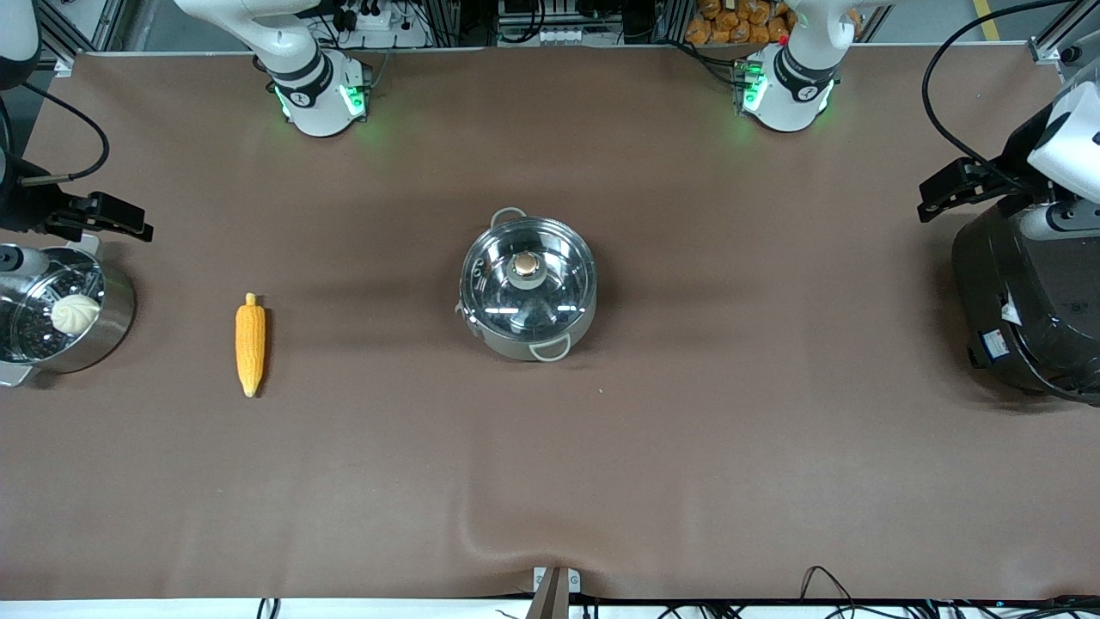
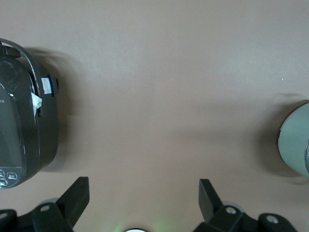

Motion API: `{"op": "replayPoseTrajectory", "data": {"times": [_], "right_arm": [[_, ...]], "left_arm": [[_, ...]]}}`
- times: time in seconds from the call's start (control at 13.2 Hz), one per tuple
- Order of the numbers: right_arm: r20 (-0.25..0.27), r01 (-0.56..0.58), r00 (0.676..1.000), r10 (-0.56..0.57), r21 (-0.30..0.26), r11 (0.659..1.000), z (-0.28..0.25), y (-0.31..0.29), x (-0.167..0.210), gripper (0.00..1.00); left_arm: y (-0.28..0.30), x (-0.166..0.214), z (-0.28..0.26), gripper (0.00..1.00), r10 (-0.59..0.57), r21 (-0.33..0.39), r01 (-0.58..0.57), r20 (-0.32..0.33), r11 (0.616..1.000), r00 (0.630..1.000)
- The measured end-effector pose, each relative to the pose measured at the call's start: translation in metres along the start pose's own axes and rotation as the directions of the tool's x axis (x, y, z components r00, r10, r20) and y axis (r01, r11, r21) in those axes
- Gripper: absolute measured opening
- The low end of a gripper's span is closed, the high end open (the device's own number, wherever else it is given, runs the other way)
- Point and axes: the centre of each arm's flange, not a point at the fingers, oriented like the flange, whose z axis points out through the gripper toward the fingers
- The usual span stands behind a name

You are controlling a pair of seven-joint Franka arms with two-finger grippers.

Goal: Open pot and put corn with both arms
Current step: 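Move the left gripper toward the pot while the right gripper reaches the corn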

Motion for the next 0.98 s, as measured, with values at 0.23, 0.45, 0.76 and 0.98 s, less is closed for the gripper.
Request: {"op": "replayPoseTrajectory", "data": {"times": [0.23,0.45,0.76,0.98], "right_arm": [[0.000,0.002,1.000,-0.002,-0.001,1.000,0.000,-0.001,0.000,1.00],[0.000,0.003,1.000,-0.003,-0.001,1.000,0.000,-0.002,0.000,1.00],[-0.004,0.002,1.000,-0.002,-0.002,1.000,0.000,-0.001,0.001,1.00],[-0.065,0.011,0.998,-0.012,-0.007,1.000,0.010,-0.001,0.015,1.00]], "left_arm": [[0.001,-0.001,-0.001,1.00,0.001,0.000,-0.001,-0.001,1.000,1.000],[-0.003,0.000,-0.001,1.00,-0.005,0.000,0.005,0.000,1.000,1.000],[0.004,0.002,0.008,1.00,0.004,-0.001,-0.004,0.024,1.000,1.000],[0.069,0.004,0.029,1.00,-0.030,-0.003,0.030,0.058,1.000,0.998]]}}
